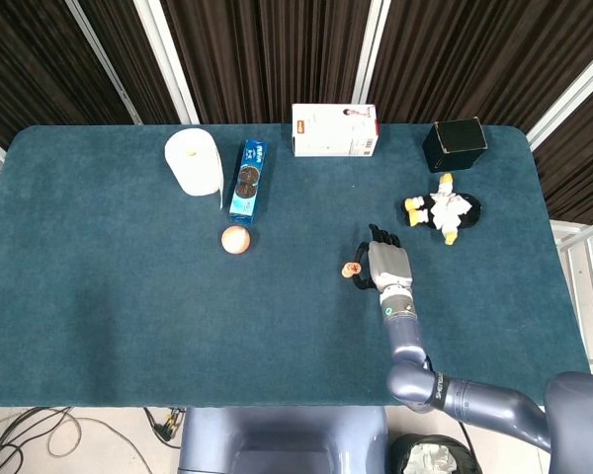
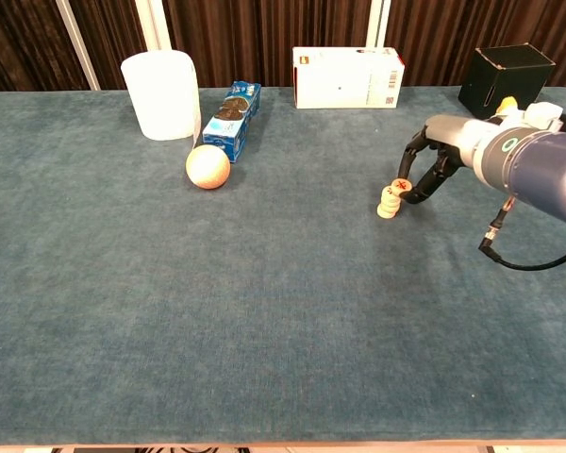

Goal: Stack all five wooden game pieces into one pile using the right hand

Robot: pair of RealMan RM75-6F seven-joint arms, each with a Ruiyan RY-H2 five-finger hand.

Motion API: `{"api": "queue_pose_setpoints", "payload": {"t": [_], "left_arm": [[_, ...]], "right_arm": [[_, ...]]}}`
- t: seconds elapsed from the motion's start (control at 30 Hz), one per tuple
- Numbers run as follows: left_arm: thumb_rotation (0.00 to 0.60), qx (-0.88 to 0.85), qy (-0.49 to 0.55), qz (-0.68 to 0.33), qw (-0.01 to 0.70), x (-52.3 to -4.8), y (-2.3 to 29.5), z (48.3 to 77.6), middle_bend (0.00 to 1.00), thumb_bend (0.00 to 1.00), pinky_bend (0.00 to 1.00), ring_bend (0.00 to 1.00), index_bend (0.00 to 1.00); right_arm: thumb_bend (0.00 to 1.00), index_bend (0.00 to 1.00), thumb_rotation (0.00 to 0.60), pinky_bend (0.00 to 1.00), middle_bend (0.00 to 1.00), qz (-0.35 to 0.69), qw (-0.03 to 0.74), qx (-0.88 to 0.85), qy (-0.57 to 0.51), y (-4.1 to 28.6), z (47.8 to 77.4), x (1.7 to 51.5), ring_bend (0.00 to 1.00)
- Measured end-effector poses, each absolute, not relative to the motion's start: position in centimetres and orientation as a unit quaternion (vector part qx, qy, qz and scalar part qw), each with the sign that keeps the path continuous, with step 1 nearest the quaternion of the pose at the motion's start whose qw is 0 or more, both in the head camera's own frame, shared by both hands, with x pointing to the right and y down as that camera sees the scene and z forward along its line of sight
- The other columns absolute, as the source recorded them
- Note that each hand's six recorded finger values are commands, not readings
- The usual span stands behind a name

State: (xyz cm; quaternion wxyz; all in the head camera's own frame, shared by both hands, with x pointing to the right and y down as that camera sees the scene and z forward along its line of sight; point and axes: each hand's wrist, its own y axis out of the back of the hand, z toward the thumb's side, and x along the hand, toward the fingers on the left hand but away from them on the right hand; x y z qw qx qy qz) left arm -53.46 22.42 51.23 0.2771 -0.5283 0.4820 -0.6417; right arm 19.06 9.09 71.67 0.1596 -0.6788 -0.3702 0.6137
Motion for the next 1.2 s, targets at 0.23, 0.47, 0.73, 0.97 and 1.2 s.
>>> {"api": "queue_pose_setpoints", "payload": {"t": [0.23,0.47,0.73,0.97,1.2], "left_arm": [[0.6,-0.528,0.482,-0.642,0.277,-53.5,22.4,51.2,0.0,0.11,0.0,0.0,0.01],[0.6,-0.527,0.483,-0.642,0.277,-53.6,22.4,51.2,0.0,0.11,0.0,0.0,0.01],[0.6,-0.527,0.483,-0.642,0.277,-53.6,22.4,51.2,0.0,0.11,0.0,0.0,0.01],[0.6,-0.526,0.483,-0.643,0.276,-53.6,22.3,51.2,0.0,0.11,0.0,0.0,0.01],[0.6,-0.524,0.485,-0.643,0.275,-53.7,22.3,51.1,0.0,0.11,0.0,0.0,0.01]], "right_arm": [[0.41,0.54,0.6,0.0,0.0,0.612,0.158,-0.682,-0.369,9.2,71.9,18.8,0.0],[0.41,0.54,0.6,0.0,0.0,0.608,0.161,-0.684,-0.371,9.0,71.8,18.2,0.0],[0.41,0.54,0.6,0.0,0.0,0.61,0.161,-0.681,-0.371,8.9,71.9,18.0,0.0],[0.41,0.54,0.6,0.0,0.0,0.611,0.159,-0.682,-0.37,8.9,72.1,17.9,0.0],[0.41,0.51,0.6,0.0,0.0,0.61,0.16,-0.681,-0.371,8.8,71.9,17.8,0.0]]}}
